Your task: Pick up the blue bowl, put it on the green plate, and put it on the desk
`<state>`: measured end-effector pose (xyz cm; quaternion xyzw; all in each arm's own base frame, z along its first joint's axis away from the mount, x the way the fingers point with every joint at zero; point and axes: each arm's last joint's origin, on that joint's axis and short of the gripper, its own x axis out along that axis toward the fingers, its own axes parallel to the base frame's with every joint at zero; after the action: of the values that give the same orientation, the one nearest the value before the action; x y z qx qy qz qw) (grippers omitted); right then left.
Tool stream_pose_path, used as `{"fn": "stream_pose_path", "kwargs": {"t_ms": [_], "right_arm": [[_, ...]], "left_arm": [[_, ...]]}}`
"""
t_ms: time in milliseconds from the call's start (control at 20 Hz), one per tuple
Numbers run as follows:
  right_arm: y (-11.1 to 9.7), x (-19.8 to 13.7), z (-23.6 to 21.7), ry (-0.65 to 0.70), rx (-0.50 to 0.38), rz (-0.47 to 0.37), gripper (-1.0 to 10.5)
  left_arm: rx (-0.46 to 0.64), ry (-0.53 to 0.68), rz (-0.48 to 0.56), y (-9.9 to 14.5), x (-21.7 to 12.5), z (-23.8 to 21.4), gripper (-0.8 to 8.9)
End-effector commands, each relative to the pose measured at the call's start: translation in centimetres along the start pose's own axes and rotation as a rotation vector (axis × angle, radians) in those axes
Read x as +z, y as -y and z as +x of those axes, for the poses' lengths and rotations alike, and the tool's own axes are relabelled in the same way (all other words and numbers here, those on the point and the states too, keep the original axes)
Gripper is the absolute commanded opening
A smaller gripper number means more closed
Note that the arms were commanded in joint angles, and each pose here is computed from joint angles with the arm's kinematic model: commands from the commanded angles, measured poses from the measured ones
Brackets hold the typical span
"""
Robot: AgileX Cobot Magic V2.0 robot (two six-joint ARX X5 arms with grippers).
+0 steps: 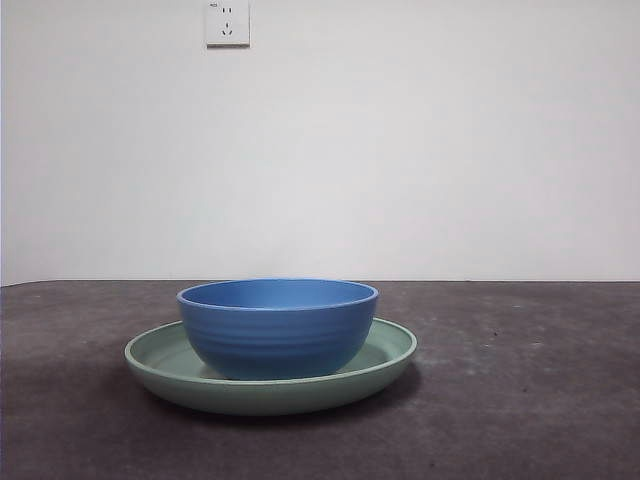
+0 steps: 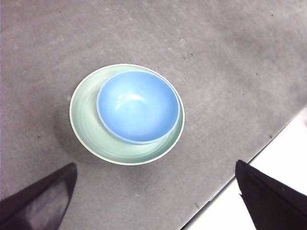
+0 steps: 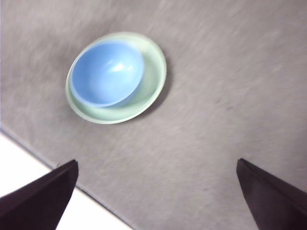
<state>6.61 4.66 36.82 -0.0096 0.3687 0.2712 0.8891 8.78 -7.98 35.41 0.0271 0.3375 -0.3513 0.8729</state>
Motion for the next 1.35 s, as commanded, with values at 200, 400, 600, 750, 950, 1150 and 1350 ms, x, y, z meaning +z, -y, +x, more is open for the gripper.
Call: {"fn": "stream_pose_path", "kwargs": {"t_ms": [200, 400, 600, 750, 950, 1150, 1350], "right_arm": [[0.2, -1.9, -2.8, 0.079, -0.002, -0.016, 5.9], [0.4, -2.7, -3.4, 0.092, -0.058, -0.014, 5.9], [0.5, -2.7, -3.3, 0.092, -0.080, -0.021, 0.1], [0.5, -2.6, -3.3, 0.109, -0.076, -0.018, 0.3], [0.4, -2.3, -3.3, 0.138, -0.071, -0.019, 0.3], [0.4, -2.3, -3.3, 0.138, -0.071, -0.019, 0.3], [0.4, -2.3, -3.3, 0.138, -0.071, -0.019, 0.3]], "left_arm": [[-0.011, 0.009, -0.039, 0.2, 0.2, 0.0, 5.30], [-0.010, 0.009, -0.065, 0.2, 0.3, 0.1, 5.19], [-0.008, 0.000, -0.062, 0.1, 0.4, 0.3, 0.12], [-0.008, 0.001, -0.058, 0.1, 0.4, 0.3, 0.26], [-0.009, 0.003, -0.058, 0.1, 0.4, 0.3, 0.26], [-0.009, 0.003, -0.058, 0.1, 0.4, 0.3, 0.26], [0.024, 0.007, -0.078, -0.3, 0.3, 0.3, 0.26]]}}
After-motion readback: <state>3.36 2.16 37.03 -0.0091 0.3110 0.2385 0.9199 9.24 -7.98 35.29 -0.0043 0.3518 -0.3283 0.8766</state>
